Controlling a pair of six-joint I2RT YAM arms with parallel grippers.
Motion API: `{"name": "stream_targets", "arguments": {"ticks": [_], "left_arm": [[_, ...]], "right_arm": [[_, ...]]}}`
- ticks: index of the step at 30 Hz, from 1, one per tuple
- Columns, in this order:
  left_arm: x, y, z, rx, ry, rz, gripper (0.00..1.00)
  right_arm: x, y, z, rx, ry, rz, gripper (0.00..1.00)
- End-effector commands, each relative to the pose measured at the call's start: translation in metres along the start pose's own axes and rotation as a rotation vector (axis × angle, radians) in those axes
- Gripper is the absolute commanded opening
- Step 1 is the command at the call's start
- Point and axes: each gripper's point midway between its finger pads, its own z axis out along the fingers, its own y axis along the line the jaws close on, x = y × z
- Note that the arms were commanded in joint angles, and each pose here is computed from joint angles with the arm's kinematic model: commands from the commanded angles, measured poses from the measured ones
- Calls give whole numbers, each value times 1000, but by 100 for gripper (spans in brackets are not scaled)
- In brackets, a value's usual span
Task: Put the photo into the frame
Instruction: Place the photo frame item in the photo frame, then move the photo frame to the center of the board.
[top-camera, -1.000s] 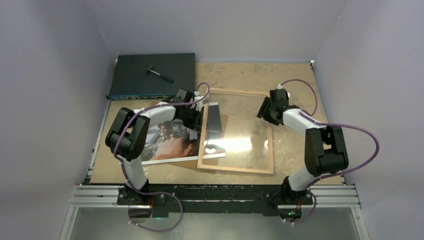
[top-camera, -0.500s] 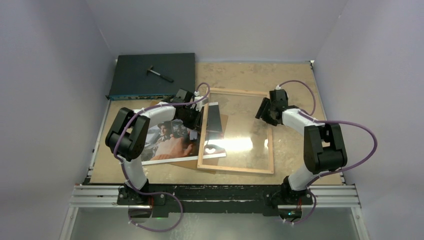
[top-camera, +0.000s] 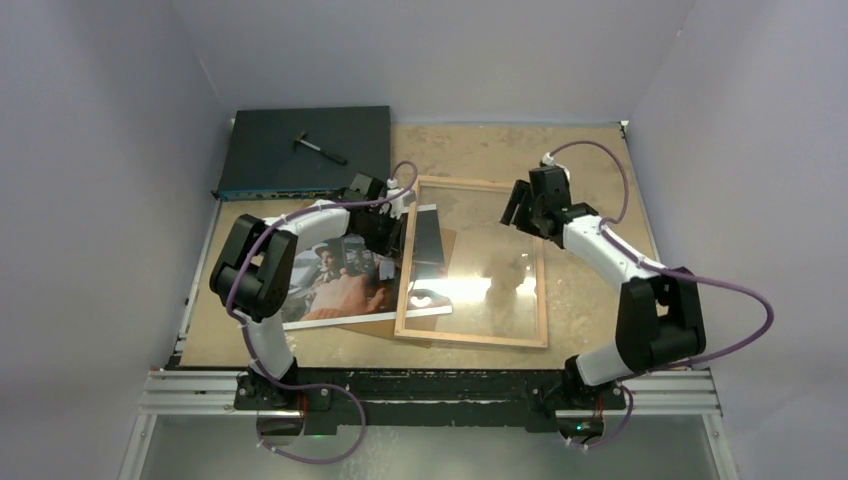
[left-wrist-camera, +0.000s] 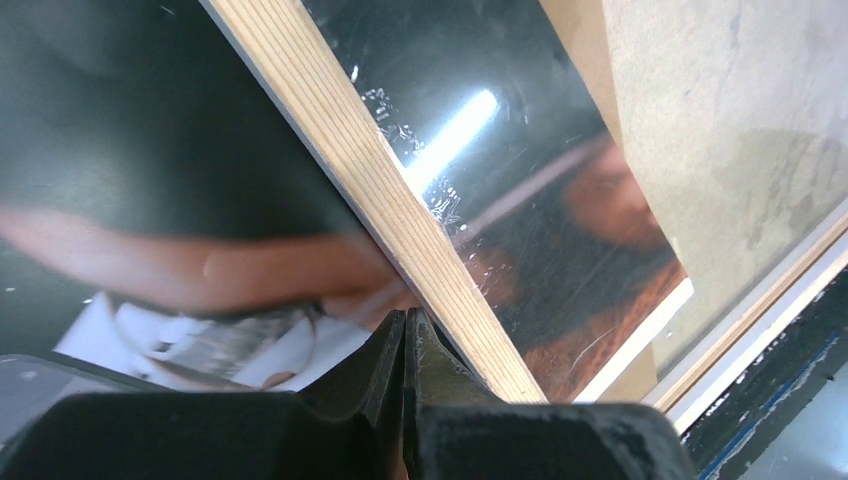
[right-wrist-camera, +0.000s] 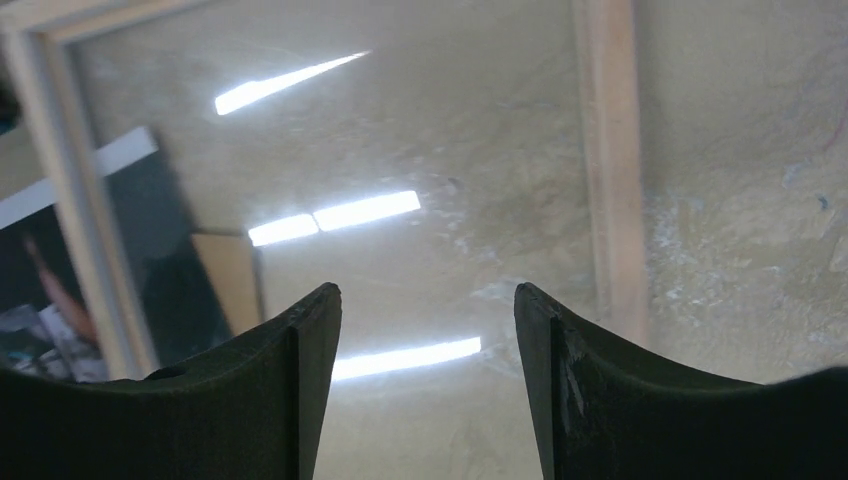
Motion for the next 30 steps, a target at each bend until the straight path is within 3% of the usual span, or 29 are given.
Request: {"name": "stream_targets", "arguments": {"ticks": [1, 4, 10, 17, 22, 30], "left_arm": [[-35, -2, -28, 42, -84, 14, 0], [-41, 5, -42, 44, -97, -3, 0], [-46, 22, -71, 9, -117, -18, 0], [-3, 53, -82, -92, -43, 32, 0], [30, 82, -90, -159, 16, 14, 0], [61, 111, -86, -239, 86, -14, 0]], "right_arm": [[-18, 38, -42, -44, -119, -36, 67], [11, 69, -53, -88, -103, -92, 67], [111, 165, -78, -222, -30, -300, 64], [203, 259, -85, -337, 63, -508, 61], [231, 275, -63, -343, 124, -546, 56], [255, 243, -31, -280, 194, -549, 54]]}}
